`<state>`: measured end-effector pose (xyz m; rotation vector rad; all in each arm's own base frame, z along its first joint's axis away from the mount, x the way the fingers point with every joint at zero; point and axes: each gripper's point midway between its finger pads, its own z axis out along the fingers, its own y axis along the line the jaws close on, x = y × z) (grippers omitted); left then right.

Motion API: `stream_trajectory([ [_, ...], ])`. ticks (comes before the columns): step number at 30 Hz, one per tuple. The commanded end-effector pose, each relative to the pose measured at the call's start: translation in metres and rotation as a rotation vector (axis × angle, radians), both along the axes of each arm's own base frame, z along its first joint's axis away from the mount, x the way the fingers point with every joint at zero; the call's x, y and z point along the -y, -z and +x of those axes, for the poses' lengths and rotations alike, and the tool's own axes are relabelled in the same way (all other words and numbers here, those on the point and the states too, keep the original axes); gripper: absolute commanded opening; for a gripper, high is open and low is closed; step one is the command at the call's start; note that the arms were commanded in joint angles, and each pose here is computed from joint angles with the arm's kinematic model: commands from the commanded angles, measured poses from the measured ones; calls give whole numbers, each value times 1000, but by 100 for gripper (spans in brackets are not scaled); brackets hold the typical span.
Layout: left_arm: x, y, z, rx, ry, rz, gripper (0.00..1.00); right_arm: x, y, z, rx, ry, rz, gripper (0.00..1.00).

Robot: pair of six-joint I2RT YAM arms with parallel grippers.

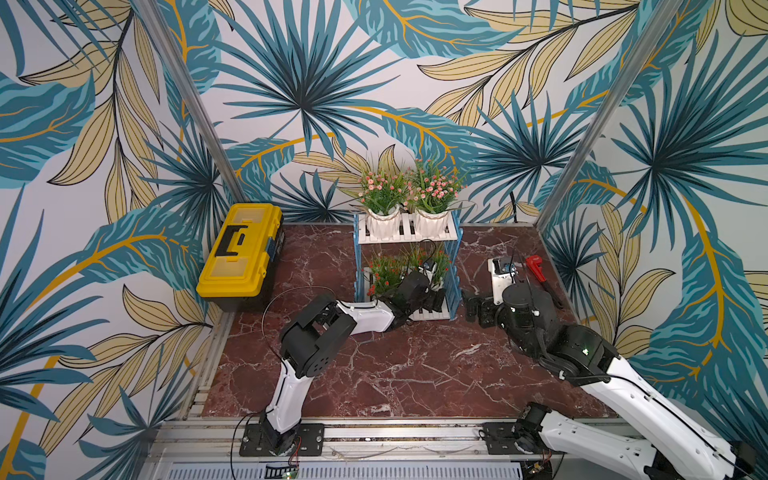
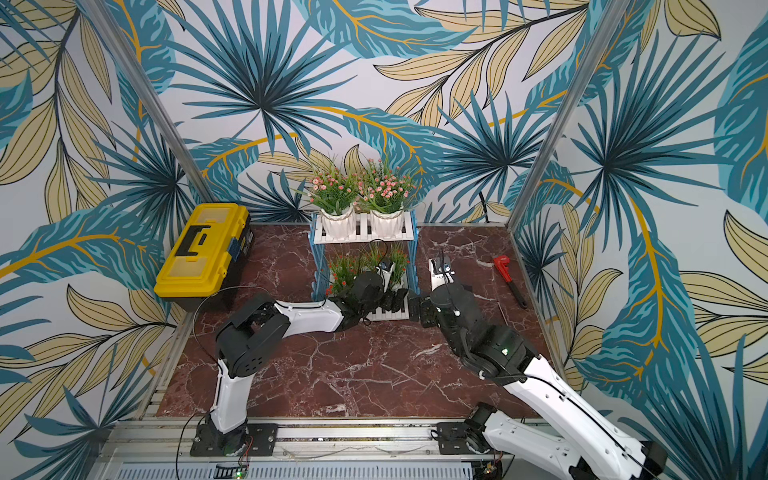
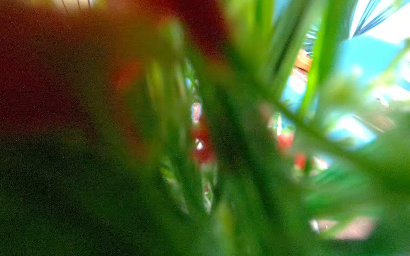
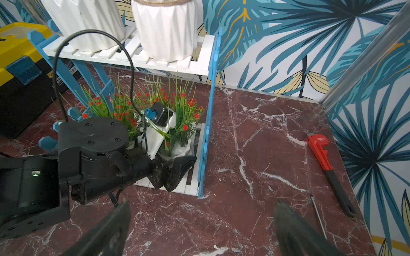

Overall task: Place the baby's breath potted plants on the rack by color
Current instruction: Place the baby's breath potted plant on the rack.

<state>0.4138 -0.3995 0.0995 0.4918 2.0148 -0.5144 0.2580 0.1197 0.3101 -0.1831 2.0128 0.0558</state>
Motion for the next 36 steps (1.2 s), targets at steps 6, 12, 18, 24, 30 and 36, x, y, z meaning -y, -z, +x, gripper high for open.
stream_trajectory([
  [6, 8, -7, 10, 29, -10, -17, 59, 0, 15, -2, -21, -9, -26, 99],
  [12, 6, -4, 12, 31, -25, 6, 100, 0, 18, -2, -22, -10, -29, 100],
  [18, 5, -21, 12, 39, -37, 12, 99, 2, 21, -3, -26, -2, -24, 99],
  [24, 9, -45, -3, 65, -25, 2, 99, 5, 21, -5, -21, 8, -14, 100],
  [30, 7, -65, -18, 75, -18, -24, 99, 7, 23, -6, -22, 12, -12, 100],
  [36, 4, -73, -30, 58, 14, -43, 99, 6, 24, -6, -22, 11, -13, 99],
])
